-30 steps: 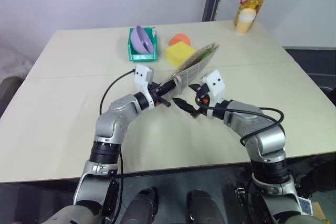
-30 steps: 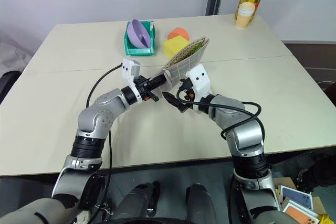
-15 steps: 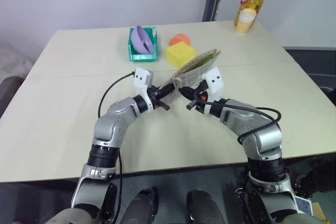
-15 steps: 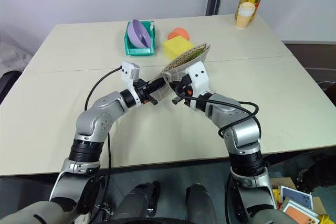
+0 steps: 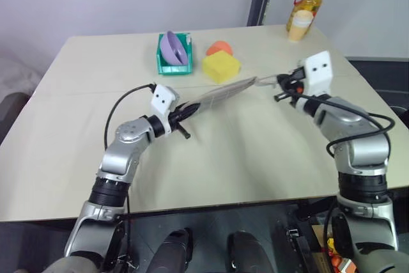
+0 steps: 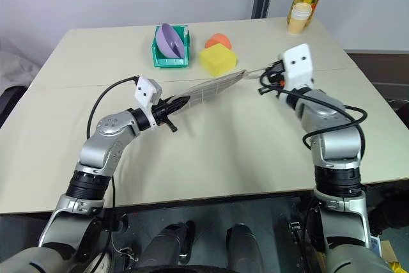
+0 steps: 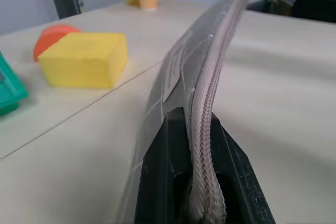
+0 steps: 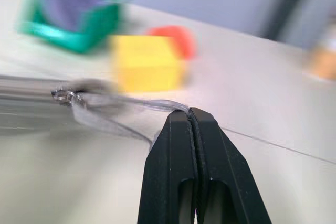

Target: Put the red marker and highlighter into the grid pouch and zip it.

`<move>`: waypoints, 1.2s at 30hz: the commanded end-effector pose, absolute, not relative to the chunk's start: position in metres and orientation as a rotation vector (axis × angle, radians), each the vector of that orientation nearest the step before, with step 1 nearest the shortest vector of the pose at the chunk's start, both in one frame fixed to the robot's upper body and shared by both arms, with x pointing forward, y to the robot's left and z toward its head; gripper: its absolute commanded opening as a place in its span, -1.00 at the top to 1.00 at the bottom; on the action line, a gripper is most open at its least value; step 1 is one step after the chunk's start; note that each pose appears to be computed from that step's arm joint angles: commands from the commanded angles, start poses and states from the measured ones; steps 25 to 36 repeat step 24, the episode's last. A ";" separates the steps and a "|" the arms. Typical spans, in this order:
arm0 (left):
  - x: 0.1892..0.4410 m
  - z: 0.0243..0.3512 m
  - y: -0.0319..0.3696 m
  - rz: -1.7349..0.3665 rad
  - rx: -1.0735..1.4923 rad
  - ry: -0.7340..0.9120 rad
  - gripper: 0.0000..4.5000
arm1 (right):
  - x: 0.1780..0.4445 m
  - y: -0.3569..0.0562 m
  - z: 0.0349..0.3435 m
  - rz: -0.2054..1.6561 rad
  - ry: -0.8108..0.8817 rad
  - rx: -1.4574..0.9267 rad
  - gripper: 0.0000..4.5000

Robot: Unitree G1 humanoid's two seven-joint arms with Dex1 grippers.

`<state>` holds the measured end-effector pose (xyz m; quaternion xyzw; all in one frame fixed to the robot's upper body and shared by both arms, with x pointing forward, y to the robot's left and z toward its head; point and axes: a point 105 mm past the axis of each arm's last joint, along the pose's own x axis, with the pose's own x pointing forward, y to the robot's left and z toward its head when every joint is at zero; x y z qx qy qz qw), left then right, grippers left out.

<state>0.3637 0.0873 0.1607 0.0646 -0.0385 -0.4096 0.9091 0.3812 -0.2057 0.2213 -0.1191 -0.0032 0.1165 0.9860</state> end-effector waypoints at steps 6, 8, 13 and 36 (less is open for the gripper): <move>0.354 0.162 0.106 -0.846 0.112 -0.073 0.32 | 0.353 -0.185 0.207 0.498 0.057 -0.279 0.75; 0.349 0.158 0.112 -0.832 0.109 -0.052 -0.13 | 0.341 -0.179 0.197 0.582 0.089 -0.281 0.40; 0.327 0.141 0.142 -0.728 0.026 0.034 -0.59 | 0.314 -0.182 0.178 0.724 0.132 -0.290 -0.50; 0.295 0.106 0.209 -0.395 -0.014 0.123 -0.59 | 0.318 -0.205 0.152 0.674 0.167 -0.166 -0.50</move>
